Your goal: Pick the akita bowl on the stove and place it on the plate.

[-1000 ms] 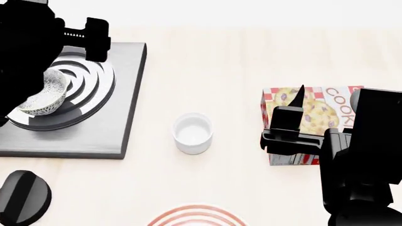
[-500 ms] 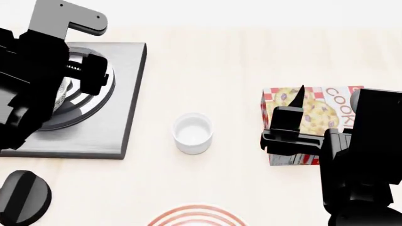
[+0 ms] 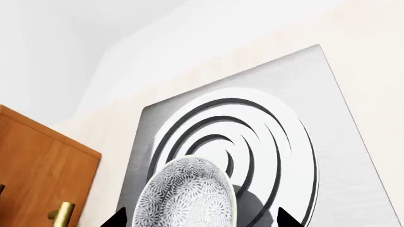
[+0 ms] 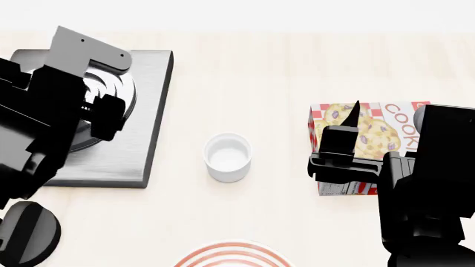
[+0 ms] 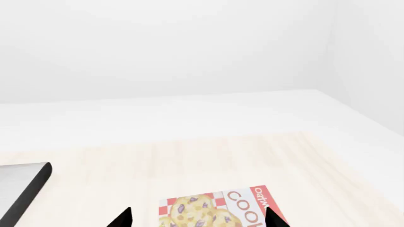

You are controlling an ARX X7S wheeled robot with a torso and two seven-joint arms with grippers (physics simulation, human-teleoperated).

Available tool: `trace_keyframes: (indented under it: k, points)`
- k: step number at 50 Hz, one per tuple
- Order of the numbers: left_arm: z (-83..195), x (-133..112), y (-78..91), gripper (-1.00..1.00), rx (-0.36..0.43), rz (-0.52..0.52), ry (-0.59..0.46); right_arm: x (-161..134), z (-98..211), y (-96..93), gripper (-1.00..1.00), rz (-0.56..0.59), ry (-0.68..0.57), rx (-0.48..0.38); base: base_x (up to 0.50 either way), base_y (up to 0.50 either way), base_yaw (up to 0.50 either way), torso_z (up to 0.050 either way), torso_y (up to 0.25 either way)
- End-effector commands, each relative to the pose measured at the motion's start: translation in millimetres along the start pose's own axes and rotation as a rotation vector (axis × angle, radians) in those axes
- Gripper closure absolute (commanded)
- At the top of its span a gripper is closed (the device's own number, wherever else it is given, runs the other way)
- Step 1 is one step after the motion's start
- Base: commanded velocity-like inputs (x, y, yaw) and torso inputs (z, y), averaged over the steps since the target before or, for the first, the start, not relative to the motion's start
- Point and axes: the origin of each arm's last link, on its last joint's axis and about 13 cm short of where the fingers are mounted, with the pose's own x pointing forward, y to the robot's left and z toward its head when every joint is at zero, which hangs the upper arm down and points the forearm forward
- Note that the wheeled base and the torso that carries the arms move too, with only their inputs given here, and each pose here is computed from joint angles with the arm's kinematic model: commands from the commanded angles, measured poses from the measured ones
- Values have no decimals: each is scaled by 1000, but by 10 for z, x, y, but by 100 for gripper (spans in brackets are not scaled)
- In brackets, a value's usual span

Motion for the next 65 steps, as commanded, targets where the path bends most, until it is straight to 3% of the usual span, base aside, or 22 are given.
trace_keyframes:
  k: [1,65]
  points:
    - [-37,-2,-63,-100,-6,-28,14,2,5,-9,-100,-7,-4,23,0,0,0,0,0]
    - [-186,109,-17,-100,9,-16,66,5,1,-10,-100,-9,-1,23,0,0,0,0,0]
